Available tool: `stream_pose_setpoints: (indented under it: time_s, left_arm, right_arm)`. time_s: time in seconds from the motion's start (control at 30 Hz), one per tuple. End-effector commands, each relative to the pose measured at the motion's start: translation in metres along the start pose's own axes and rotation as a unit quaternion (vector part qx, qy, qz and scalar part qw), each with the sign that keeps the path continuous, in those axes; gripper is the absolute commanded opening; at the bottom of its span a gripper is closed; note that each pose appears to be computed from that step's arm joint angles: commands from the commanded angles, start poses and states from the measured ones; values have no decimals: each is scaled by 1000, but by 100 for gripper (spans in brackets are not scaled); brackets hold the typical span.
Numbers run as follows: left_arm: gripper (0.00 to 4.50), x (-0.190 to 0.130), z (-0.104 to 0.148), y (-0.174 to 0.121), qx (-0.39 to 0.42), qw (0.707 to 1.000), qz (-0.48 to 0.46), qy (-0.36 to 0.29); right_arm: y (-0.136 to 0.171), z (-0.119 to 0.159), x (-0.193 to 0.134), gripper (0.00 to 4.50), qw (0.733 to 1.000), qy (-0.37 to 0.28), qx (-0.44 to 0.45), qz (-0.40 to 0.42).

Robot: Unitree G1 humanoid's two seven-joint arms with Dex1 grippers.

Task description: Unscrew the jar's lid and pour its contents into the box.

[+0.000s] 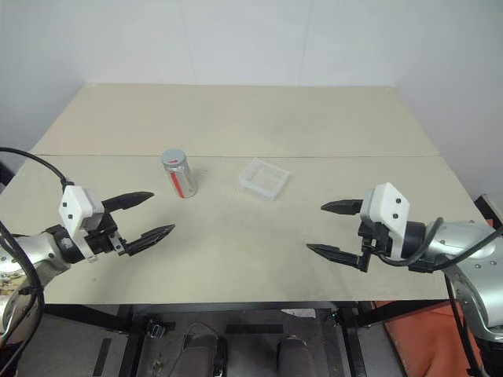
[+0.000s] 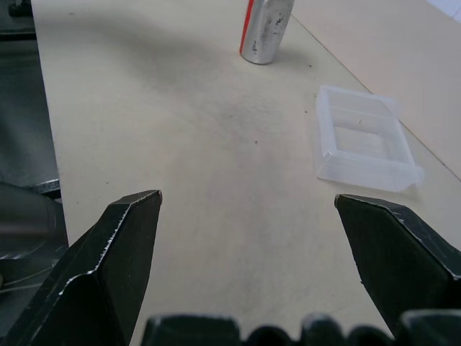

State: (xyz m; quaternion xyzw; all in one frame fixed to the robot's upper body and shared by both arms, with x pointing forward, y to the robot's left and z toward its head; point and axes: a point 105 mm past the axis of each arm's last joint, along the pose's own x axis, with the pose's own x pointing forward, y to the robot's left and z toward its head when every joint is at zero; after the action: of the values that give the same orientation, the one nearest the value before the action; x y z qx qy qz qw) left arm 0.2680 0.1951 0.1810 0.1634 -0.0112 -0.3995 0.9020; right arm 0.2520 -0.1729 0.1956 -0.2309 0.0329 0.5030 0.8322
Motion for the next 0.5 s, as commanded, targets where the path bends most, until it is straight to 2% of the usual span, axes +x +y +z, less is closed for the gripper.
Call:
stream_pose_setpoints:
  time_s: [0.03,0.33,0.5]
  left_arm:
    - [447,-5,7,4,22,1000,7,-4]
    - [447,-6,-2,5,15,999,37,2]
    - [447,-4,0,26,32,989,143,-23]
  right_arm:
    - [0,12,-4,450,1000,-11,-22,-7]
    - [0,7,-7,450,1000,-4,-12,-25]
    - [-4,9,4,450,999,-20,-5,-37]
